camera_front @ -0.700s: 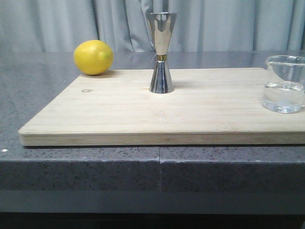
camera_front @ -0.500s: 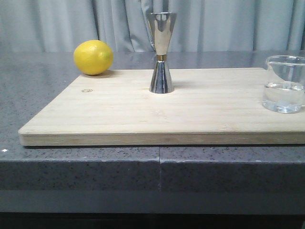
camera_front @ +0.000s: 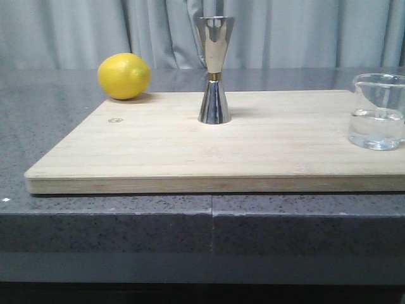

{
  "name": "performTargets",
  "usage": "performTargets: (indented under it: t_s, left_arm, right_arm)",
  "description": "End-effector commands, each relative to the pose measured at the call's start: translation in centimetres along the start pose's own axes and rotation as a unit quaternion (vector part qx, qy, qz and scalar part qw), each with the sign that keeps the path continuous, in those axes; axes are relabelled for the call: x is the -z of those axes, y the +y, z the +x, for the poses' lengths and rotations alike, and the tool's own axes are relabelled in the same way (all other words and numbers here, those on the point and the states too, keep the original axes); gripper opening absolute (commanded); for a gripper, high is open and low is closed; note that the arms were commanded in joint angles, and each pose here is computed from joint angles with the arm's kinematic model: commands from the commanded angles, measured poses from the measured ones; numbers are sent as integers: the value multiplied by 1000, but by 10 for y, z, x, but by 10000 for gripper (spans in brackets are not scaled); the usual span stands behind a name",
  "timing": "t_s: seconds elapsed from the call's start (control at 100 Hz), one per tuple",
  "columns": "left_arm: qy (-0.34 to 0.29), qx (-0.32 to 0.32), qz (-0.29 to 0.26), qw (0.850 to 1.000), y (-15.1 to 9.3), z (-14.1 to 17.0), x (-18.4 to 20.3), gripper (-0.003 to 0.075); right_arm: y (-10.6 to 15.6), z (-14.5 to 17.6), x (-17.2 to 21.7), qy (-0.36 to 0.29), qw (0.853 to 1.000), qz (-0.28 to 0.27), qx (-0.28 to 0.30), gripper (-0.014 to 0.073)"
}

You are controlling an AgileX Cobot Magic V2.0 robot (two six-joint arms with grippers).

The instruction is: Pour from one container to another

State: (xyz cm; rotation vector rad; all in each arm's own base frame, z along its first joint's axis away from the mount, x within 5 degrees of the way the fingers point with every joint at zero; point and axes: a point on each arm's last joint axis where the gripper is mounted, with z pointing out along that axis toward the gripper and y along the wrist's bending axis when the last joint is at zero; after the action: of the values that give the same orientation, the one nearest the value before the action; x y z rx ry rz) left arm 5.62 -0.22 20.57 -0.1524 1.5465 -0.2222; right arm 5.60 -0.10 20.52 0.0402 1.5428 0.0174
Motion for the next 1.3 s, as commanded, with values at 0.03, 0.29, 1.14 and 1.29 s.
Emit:
performTargets:
  t_s: [0.03,0.29,1.14,1.29]
  left_arm:
    - [-35,1,15,999,-1,-1,1,-21]
    - [-37,1,16,999,-1,-1,1,-21]
    - [-61,1,23,998,-9,-30,3,-21]
    - [-40,3,33,999,-21,-77,-4,-21]
  right_arm:
    - [1,0,1,-37,999,-5,6,-67]
    - [1,0,1,-38,999,-5,6,-67]
    - [1,-23,2,-49,998,-6,-28,-67]
    - [3,-62,1,-16,999,-3,-28,-67]
